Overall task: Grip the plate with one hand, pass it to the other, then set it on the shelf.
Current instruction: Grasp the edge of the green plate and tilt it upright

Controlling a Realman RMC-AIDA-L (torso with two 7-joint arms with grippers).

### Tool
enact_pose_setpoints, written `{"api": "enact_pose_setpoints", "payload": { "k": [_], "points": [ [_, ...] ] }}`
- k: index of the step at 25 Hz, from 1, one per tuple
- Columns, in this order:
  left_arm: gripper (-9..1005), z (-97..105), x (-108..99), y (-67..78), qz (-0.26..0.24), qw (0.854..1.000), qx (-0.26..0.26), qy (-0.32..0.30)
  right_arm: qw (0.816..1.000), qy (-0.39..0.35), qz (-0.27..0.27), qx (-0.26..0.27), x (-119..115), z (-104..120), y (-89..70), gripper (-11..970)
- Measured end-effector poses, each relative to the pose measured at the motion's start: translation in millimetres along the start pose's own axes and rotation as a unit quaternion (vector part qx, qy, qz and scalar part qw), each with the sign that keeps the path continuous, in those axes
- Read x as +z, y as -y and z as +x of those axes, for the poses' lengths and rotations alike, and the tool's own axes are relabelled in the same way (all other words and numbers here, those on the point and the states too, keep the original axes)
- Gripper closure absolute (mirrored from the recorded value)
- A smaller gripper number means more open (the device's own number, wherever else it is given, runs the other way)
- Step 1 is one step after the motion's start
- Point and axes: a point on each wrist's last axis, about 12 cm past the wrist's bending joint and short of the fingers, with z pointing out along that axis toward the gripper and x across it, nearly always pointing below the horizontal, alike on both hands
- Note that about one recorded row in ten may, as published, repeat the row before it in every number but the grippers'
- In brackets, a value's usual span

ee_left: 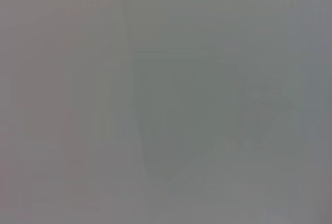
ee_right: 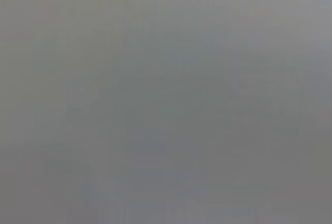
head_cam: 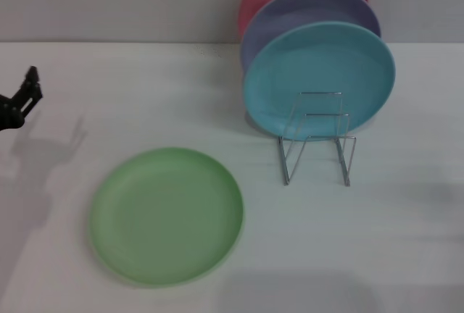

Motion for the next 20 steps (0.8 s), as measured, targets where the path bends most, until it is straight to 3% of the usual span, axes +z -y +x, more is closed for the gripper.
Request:
{"api": "enact_pose_setpoints", "payload": {
  "k": [2, 5, 6, 11, 14, 16, 20],
  "points": [
    [178, -26.7, 8.1, 3.2, 0.012, 0.998, -0.001, -0.056, 1.0, -0.001, -0.005, 0.004, -0.3, 0.4, -1.4, 138],
    [179, -50.3, 12.7, 9.6, 0.021, 0.991, -0.005, -0.131, 1.0, -0.003, -0.008, 0.007, -0.7, 0.6, -2.3, 138],
    [179, -64.4, 13.5, 12.9, 0.024, 0.98, -0.009, -0.198, 1.0, -0.003, -0.011, 0.01, -0.8, 0.9, -3.2, 138],
    [181, -83.8, 12.2, 25.4, 0.037, 0.958, -0.005, -0.284, 1.0, -0.005, -0.019, 0.013, -0.6, 1.5, -5.6, 138],
    [182, -85.4, 11.5, 29.3, 0.052, 0.95, -0.006, -0.308, 1.0, -0.007, -0.022, 0.014, -1.2, 1.7, -6.2, 138],
    [182, -85.0, 10.8, 37.2, 0.085, 0.935, -0.016, -0.345, 1.0, -0.008, -0.022, 0.014, -3.2, 1.8, -6.1, 138],
    [183, -80.6, 8.0, 42.1, 0.097, 0.925, -0.017, -0.366, 1.0, -0.006, -0.022, 0.013, -4.4, 1.0, -5.8, 138]
  ]
}}
